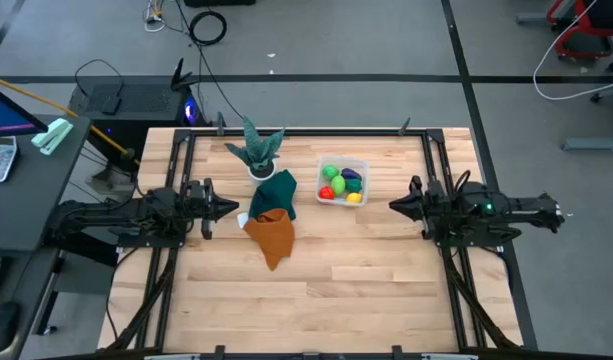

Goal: Pick and placing Produce into tupperware
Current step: Return to Home Position

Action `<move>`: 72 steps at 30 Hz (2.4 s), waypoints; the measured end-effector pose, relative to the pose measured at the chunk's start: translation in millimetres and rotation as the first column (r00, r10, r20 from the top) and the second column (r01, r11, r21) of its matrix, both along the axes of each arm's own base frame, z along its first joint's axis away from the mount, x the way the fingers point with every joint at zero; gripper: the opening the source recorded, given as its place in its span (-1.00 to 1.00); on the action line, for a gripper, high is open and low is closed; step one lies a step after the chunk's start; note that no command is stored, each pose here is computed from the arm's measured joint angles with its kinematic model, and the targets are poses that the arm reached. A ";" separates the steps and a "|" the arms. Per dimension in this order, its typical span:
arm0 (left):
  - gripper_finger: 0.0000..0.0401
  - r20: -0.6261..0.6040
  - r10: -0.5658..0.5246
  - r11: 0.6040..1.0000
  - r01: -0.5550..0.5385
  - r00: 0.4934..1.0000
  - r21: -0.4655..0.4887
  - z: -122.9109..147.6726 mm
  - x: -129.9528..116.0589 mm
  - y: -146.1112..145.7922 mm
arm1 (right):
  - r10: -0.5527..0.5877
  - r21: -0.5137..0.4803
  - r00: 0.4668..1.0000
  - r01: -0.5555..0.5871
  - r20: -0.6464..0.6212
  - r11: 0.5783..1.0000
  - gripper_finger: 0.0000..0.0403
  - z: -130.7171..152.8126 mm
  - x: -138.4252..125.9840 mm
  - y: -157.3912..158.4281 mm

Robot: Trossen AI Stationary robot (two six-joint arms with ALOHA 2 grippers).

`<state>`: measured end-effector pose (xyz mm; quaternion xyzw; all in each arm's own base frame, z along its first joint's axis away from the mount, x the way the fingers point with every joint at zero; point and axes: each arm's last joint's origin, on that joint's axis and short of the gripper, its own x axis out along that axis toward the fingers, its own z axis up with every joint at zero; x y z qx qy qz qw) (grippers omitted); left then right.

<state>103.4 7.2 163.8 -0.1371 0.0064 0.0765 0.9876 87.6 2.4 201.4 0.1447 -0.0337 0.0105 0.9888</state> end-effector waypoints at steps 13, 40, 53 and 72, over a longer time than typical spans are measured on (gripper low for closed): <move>-0.83 0.000 0.000 1.000 0.000 1.000 0.000 0.0 0.0 0.0 | -0.018 0.008 0.997 0.018 0.079 1.000 -1.00 -19.1 7.8 -6.9; -0.80 0.000 0.000 1.000 0.000 1.000 0.000 0.0 0.0 0.0 | 0.017 -0.240 0.999 -0.025 -0.036 0.970 -1.00 -31.4 10.3 -5.5; -0.86 0.000 -0.001 1.000 0.001 1.000 0.000 0.0 0.0 0.0 | 0.020 -0.193 0.999 -0.029 -0.049 0.981 -1.00 -30.6 9.9 -5.5; -0.87 -0.020 -0.004 0.992 0.006 1.000 0.130 0.0 0.0 -0.1 | 0.020 -0.187 0.999 -0.029 -0.048 0.982 -1.00 -29.7 9.6 -5.4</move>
